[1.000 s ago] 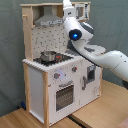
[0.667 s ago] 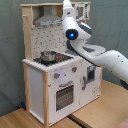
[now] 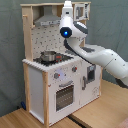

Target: Play with the kitchen

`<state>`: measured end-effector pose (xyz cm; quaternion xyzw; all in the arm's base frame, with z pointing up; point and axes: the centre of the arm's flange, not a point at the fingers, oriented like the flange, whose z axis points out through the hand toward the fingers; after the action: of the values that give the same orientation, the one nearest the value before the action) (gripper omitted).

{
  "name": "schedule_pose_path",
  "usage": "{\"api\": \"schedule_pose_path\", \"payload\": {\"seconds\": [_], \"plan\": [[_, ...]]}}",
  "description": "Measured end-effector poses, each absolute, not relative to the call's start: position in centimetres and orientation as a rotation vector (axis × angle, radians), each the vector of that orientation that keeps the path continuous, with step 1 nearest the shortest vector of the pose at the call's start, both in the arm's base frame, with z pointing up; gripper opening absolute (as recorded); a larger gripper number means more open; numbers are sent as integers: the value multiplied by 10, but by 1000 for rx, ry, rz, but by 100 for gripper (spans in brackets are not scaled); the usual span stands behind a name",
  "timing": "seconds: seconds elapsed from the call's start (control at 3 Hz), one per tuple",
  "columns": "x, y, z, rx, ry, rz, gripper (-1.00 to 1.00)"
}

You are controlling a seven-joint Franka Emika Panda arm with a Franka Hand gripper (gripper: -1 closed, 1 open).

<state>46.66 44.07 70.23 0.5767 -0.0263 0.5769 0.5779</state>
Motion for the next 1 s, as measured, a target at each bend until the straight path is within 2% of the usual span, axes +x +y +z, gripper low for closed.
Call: {"api": "schedule_pose_path", "payload": {"seconds": [0.67, 1.0], "plan": [[475, 421, 691, 1405, -169, 1255, 100], [475, 420, 690, 1406, -170, 1253, -100]]}}
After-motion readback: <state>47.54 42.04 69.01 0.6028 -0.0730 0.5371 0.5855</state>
